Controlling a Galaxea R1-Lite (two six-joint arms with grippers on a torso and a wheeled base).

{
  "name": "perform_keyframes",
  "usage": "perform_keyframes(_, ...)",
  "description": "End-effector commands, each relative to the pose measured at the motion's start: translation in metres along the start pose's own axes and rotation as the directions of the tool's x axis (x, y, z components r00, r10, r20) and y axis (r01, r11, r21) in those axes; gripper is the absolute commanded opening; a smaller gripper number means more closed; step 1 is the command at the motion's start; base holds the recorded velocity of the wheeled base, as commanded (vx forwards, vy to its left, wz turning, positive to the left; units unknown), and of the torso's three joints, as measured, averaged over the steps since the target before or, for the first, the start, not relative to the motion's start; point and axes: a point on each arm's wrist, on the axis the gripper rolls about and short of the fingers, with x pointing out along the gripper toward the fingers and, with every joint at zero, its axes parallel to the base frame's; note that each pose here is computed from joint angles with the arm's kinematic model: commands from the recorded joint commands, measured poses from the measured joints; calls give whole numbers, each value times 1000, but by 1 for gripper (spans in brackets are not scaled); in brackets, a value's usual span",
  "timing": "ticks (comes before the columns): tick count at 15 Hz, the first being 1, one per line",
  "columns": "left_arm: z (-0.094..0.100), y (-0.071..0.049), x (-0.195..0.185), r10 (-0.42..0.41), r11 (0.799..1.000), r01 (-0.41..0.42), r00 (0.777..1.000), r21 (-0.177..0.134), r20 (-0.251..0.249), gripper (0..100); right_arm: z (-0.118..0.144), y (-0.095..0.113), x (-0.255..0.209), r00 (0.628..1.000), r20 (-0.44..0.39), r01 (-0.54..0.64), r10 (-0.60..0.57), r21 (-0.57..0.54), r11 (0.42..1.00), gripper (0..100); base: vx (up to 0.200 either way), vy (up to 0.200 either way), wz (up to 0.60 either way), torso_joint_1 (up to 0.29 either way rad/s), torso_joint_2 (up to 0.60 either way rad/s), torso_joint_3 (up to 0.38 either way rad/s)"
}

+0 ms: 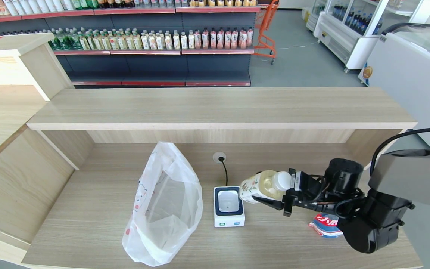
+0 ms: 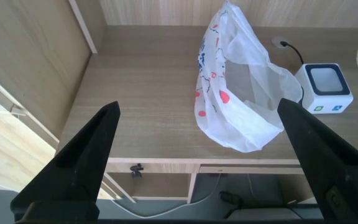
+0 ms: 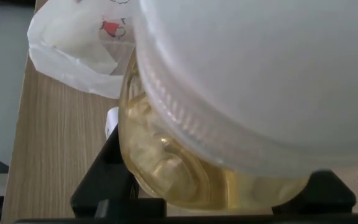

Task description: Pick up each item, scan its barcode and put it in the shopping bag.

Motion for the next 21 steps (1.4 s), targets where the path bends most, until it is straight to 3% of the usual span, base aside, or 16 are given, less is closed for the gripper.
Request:
perform_keyframes(1,0,0,0,-1,1000,1,1000,2,1,100,-16,7,7,1000,-5,-23,23,7,1000,0,0,0,0,0,0,0)
perform_keyframes(14,0,0,0,0,1000,0,1000,0,1,100,-34,2,27,999,23,-22,24,-97,995,0,0,0,0,0,0,0)
perform_keyframes(21,0,0,0,0,1000,0,1000,0,1,100,-37,-9,42,993,103,-48,65,-158,986,0,0,0,0,0,0,0)
